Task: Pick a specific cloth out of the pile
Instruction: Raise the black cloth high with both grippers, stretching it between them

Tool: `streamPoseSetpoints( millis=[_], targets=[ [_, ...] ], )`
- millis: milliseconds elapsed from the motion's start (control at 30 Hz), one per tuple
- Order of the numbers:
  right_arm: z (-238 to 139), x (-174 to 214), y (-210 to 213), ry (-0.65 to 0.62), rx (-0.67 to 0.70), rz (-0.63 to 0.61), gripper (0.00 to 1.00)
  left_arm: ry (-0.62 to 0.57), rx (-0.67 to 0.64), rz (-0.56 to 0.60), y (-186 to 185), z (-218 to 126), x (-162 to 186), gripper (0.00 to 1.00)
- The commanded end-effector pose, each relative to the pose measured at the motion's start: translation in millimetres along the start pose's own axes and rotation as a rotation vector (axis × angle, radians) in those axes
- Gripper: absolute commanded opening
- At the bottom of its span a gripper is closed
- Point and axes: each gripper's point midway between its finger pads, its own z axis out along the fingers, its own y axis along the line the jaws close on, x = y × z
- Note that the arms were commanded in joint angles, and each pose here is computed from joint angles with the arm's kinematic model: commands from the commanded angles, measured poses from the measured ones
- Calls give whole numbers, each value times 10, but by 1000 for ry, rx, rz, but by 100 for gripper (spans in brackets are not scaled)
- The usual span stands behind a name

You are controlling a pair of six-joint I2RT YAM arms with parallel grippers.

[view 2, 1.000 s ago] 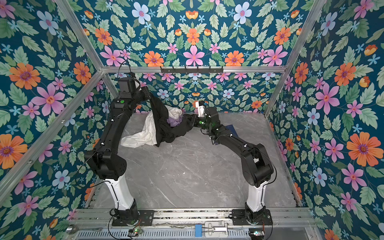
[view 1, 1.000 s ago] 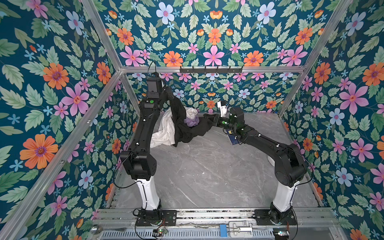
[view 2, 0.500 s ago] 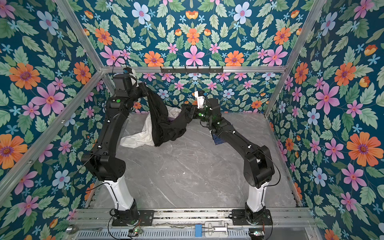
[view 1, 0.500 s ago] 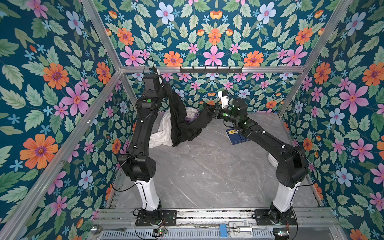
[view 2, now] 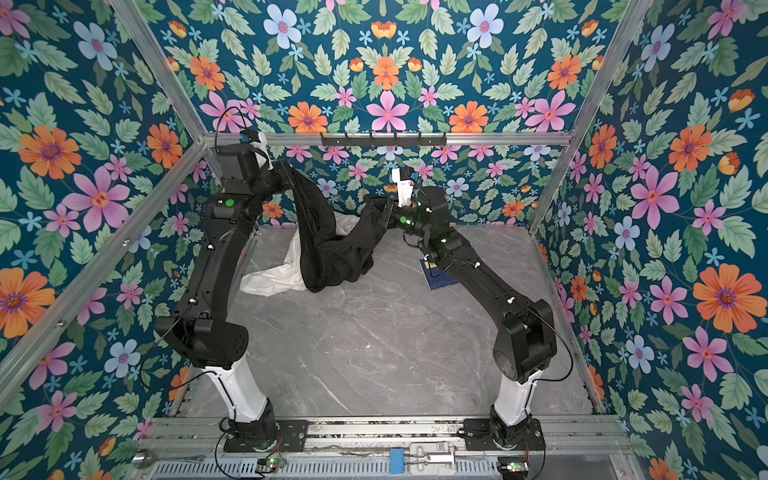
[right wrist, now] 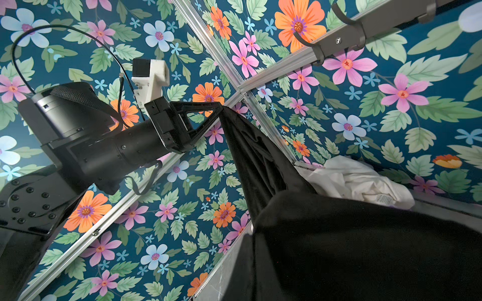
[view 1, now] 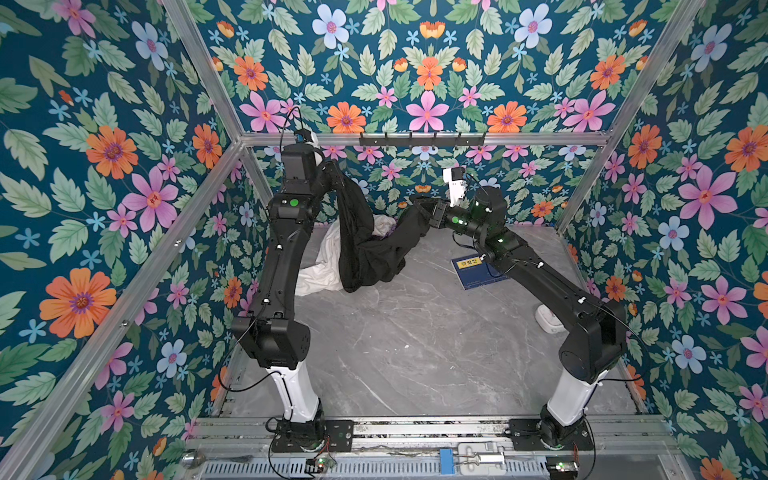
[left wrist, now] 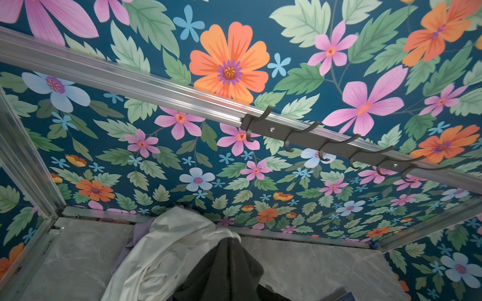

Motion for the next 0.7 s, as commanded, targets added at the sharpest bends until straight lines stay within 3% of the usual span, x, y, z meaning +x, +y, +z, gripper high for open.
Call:
streamPoseSetpoints(
  millis=[0,667],
  targets=[
    [-54,-148,159,-35,-23,-49,0,-50,77,-10,-232,-104,-147,0],
    [-364,-501,603,-84,-33,-140,0,-119,161,-15,-623,-521,-396,0]
  ],
)
